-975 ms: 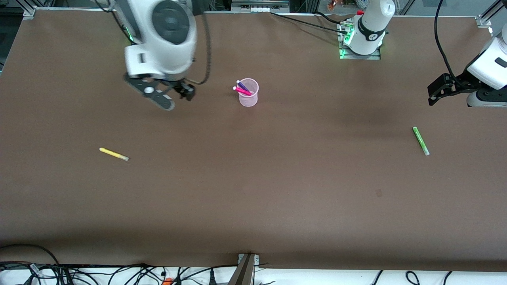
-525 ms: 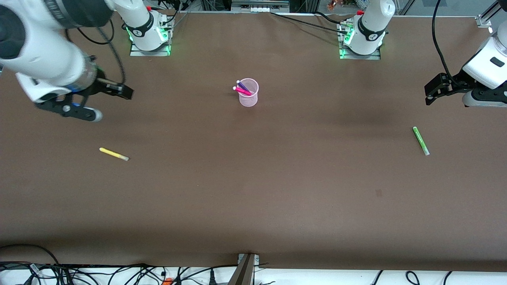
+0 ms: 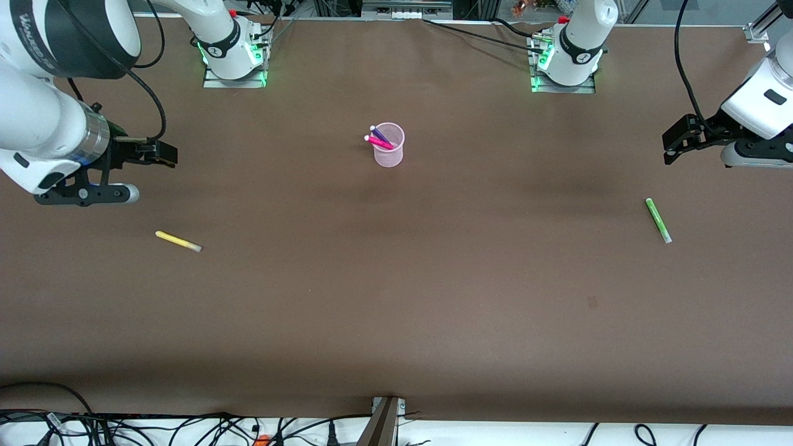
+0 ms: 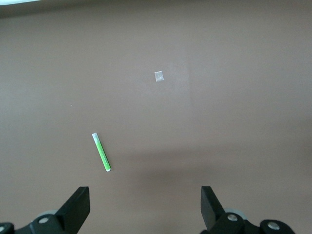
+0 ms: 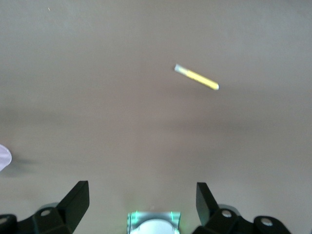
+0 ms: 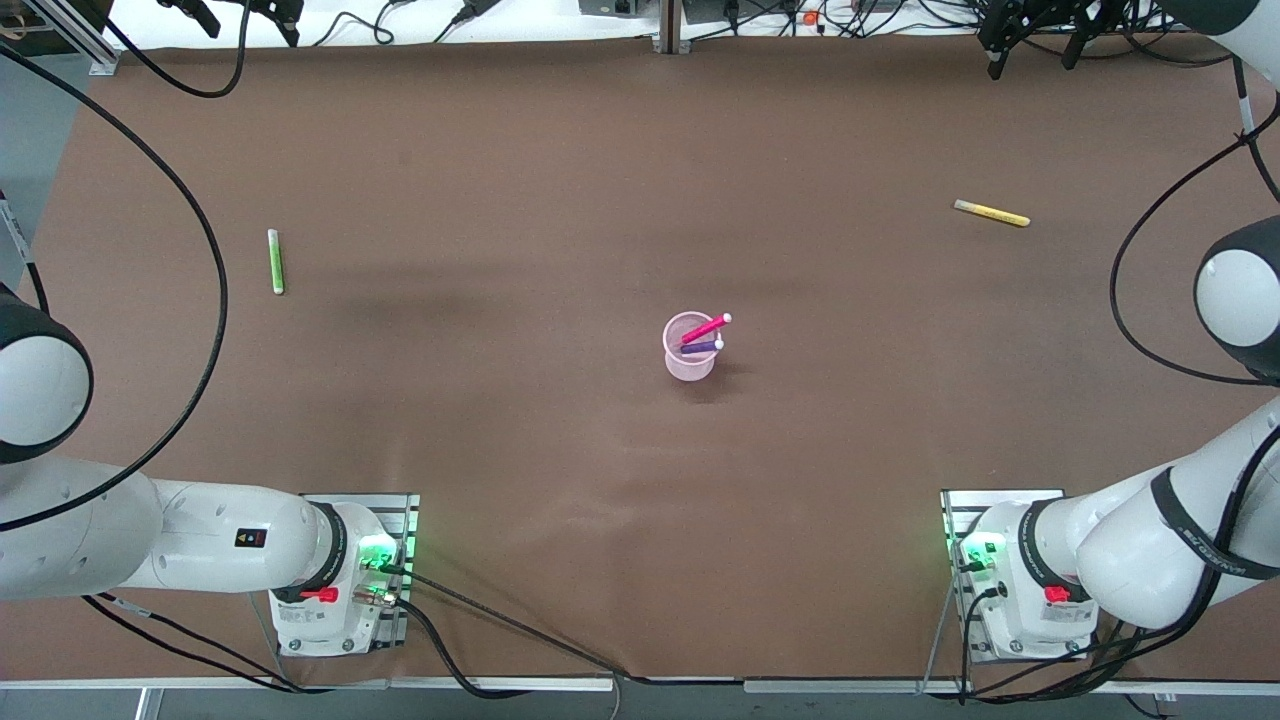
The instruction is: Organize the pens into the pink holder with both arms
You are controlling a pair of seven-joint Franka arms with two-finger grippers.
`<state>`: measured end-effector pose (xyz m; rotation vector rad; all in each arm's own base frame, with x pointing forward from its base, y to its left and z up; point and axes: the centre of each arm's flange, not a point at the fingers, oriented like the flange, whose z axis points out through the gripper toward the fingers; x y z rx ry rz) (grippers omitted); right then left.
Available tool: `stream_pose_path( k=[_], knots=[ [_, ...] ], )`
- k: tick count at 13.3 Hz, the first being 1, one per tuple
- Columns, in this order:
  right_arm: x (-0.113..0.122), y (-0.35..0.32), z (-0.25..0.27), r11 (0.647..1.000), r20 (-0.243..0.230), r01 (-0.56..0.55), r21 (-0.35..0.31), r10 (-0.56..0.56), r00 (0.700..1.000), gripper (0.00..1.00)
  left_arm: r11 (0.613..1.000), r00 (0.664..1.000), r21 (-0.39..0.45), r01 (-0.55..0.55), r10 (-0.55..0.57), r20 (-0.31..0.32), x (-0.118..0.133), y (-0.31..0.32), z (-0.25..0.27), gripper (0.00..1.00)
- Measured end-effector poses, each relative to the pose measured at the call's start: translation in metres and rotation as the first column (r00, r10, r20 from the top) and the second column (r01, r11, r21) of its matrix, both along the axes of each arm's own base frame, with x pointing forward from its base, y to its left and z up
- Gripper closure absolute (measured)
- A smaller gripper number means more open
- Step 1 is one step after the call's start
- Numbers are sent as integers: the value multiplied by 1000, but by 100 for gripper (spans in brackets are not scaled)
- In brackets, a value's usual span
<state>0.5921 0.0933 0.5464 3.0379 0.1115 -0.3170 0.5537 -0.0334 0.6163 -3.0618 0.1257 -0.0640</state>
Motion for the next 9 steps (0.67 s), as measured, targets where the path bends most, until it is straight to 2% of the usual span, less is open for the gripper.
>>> stream_pose_path(
  k=[4, 9],
  knots=[
    [-11, -15, 6, 999, 40, 6, 34, -7, 999, 0, 1000, 1000, 0, 2, -2, 0, 0, -1, 0, 0],
    [-9, -39, 12, 998, 62, 49, 45, -51, 997, 1, 1000, 1000, 0, 3, -3, 0, 0, -2, 0, 0]
  ],
)
